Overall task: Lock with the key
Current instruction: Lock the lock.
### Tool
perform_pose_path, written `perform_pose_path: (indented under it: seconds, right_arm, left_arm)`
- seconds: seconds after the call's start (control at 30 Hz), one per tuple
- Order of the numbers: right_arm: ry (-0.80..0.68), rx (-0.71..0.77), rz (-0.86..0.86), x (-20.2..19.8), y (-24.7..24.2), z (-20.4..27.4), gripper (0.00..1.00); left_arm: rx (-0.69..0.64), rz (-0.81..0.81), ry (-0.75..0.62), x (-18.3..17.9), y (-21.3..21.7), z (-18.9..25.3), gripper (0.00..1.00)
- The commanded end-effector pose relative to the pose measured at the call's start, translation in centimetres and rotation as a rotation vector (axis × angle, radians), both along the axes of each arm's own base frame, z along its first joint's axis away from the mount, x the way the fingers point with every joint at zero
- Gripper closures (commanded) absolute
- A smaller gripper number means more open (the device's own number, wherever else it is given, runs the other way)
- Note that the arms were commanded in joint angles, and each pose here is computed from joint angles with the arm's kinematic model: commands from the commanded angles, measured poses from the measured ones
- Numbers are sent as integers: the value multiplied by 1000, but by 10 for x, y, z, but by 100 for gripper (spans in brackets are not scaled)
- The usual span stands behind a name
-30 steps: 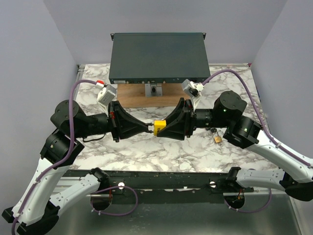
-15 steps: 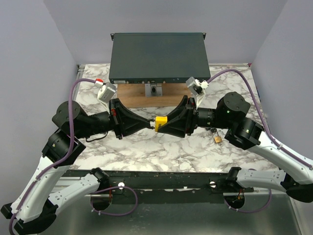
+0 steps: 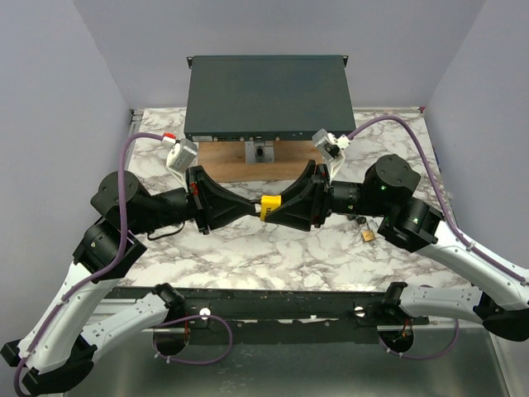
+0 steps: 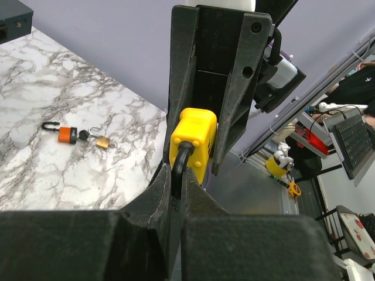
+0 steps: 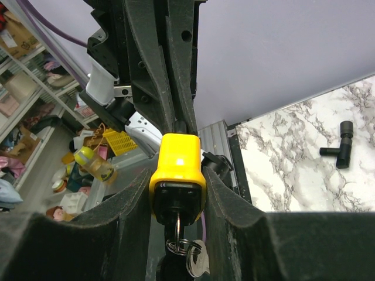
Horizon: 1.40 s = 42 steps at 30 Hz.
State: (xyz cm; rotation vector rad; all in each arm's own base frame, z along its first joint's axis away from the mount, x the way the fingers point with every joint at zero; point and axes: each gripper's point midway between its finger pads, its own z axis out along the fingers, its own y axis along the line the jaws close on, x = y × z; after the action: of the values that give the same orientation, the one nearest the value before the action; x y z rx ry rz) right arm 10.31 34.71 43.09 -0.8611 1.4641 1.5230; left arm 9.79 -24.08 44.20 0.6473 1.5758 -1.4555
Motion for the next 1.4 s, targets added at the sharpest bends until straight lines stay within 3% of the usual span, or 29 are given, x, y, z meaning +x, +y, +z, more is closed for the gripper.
perform_pose_path:
  seconds: [0.0,0.53,0.77,1.0,1.13,1.37]
  right_arm:
    - [-14,18,-59,22,22,-1,99]
    - [-5,-6,-43,21,30,-10,99]
    - [-20,-19,-81,22,19,-8,99]
    - [-29,-19,-108,26,18,-5,99]
    - [-31,-25,-109,27,19,-7,99]
    - [-31,-27,-104,27,20,-8,99]
  left_arm:
    - [44,-152,88,-15,-23,-20,100]
    - [40,-163,77,-20,-29,-13,100]
    - [160,53,115,14,-20,-28,100]
    - [243,163,151,34,-17,-46,94]
    - [251,162,151,35,-18,-50,84]
    - [238,163,147,34,-18,-47,80]
